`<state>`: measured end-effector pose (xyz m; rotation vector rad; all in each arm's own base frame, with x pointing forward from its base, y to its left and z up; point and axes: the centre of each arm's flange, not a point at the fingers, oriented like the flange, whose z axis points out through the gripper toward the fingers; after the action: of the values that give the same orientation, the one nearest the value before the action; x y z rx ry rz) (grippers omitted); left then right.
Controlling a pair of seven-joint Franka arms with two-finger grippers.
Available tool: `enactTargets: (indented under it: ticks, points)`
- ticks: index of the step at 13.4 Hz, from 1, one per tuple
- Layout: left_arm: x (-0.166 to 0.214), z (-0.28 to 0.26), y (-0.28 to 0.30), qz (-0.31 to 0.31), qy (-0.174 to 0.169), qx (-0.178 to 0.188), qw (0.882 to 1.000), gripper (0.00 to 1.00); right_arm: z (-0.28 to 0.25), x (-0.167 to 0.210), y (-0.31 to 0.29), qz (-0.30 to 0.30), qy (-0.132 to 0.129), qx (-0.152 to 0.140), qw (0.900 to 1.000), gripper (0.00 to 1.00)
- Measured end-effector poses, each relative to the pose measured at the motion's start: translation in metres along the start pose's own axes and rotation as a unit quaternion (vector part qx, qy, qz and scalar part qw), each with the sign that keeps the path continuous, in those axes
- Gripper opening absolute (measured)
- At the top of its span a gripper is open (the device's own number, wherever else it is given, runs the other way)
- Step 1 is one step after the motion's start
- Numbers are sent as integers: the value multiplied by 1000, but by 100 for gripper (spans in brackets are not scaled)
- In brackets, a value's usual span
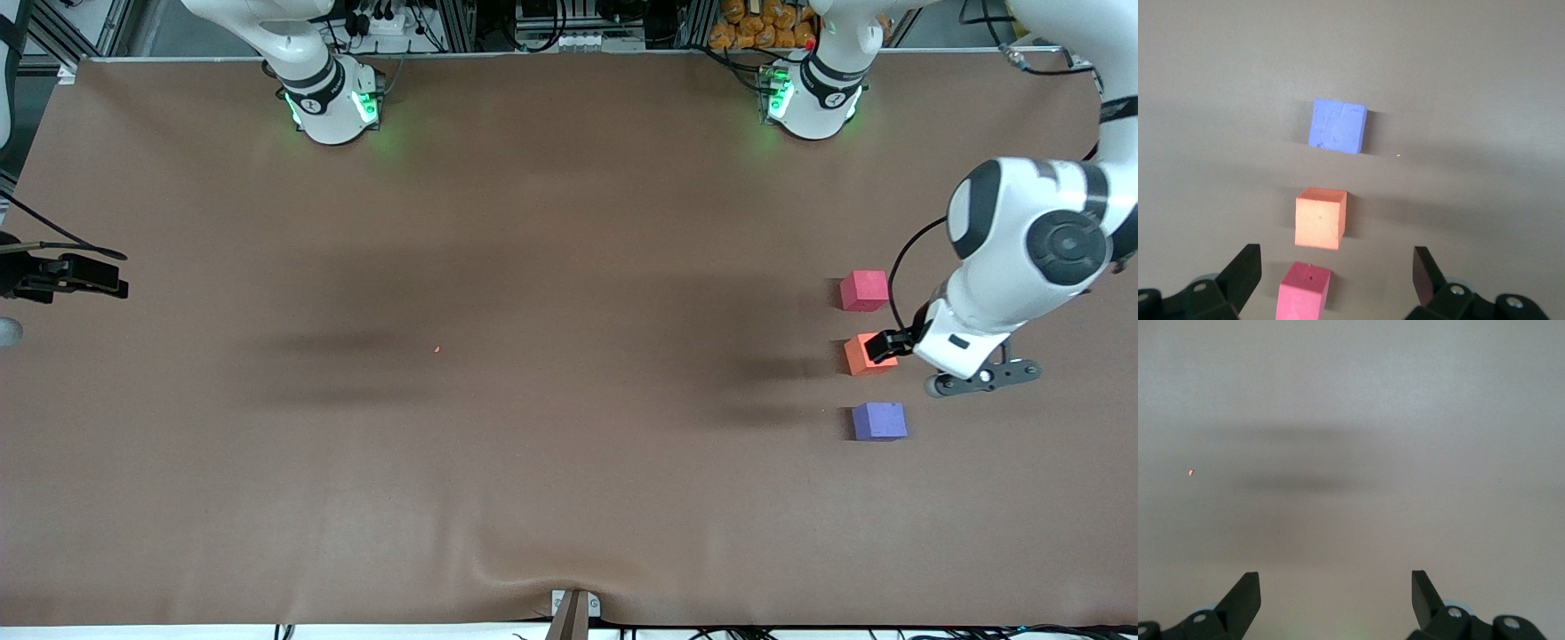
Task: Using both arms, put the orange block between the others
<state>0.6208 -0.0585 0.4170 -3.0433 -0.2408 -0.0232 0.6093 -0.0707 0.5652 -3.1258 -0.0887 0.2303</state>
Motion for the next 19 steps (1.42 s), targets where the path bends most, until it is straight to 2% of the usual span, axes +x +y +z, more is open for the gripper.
enactTargets:
  ticks: [3, 6, 9, 12, 19]
  points:
    - [0, -63, -2, 7, -3, -20, 1000, 100, 0, 0, 1, 21, -1, 0, 1000, 100]
    - [-26, -118, -12, 32, -5, -13, 999, 100, -1, -1, 1, 29, 0, 0, 1000, 100]
    - [-44, -150, -34, 57, -11, -10, 998, 100, -4, -2, 1, 30, -2, 0, 1000, 100]
    - [-62, -180, -62, 65, -11, -28, 997, 100, -4, -4, 1, 31, -10, 2, 999, 100]
    - [-90, -254, -57, 78, -7, -56, 995, 100, -2, -6, 0, 32, -19, 3, 999, 100]
